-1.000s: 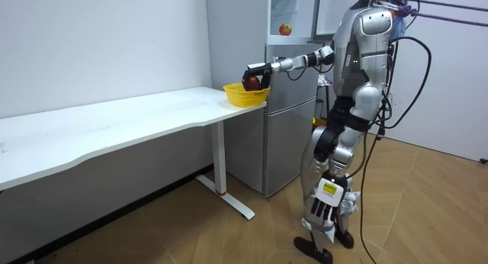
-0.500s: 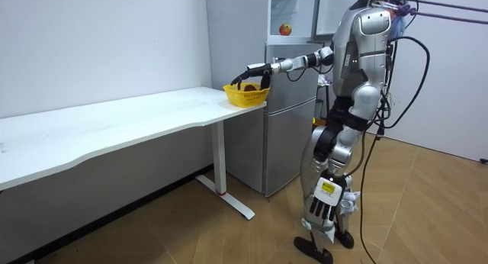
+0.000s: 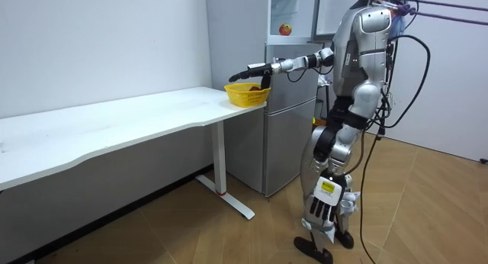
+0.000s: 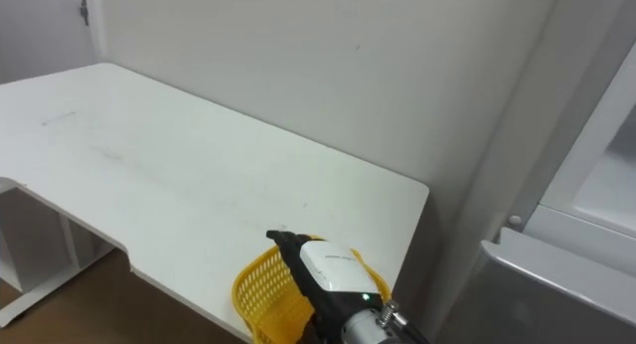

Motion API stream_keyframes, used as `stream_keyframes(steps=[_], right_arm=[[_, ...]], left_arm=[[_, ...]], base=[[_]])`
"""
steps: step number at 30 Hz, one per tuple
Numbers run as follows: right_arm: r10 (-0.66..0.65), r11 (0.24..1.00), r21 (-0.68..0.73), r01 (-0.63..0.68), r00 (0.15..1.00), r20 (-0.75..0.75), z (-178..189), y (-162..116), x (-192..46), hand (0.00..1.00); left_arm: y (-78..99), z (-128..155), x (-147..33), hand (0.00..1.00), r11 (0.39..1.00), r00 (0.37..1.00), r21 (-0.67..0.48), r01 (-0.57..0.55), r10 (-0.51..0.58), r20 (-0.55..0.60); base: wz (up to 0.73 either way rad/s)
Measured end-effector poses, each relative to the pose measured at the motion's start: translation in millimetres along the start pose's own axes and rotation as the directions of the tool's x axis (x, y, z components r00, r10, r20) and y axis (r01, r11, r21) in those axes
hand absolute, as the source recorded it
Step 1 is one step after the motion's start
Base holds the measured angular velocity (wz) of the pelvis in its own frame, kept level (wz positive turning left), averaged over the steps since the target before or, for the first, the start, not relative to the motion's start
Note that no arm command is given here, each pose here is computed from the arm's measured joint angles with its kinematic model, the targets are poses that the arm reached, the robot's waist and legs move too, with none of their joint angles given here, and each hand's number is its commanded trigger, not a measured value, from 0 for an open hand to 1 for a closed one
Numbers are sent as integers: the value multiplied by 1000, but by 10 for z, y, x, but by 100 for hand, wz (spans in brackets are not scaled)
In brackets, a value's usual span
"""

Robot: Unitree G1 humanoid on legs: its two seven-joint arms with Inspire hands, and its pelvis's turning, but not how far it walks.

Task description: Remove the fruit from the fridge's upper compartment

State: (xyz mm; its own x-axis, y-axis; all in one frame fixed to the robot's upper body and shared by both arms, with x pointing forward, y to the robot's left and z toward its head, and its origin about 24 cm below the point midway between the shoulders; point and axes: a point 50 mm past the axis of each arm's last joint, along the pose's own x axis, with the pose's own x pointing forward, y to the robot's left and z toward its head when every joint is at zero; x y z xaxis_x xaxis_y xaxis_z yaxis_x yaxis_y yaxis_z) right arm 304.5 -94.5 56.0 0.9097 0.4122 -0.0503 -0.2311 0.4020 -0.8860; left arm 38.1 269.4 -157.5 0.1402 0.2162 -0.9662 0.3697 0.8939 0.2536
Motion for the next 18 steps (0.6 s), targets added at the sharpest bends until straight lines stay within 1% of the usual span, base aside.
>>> stream_keyframes(steps=[8, 13, 18], right_arm=[[-15, 1000, 18, 15, 1000, 9, 16, -33, 1, 0], [-93, 995, 31, 91, 994, 55, 96, -233, -11, 0], [-152, 988, -11, 154, 980, 132, 202, -398, -57, 0]], left_arm=[[-8, -30, 0, 0, 1000, 1000, 2, -11, 11, -8], [-21, -25, 1, 0, 1000, 1000, -2, -7, 7, -6], [-50, 7, 5, 0, 1000, 1000, -2, 1, -1, 6]], base=[[1], [-8], [-8]])
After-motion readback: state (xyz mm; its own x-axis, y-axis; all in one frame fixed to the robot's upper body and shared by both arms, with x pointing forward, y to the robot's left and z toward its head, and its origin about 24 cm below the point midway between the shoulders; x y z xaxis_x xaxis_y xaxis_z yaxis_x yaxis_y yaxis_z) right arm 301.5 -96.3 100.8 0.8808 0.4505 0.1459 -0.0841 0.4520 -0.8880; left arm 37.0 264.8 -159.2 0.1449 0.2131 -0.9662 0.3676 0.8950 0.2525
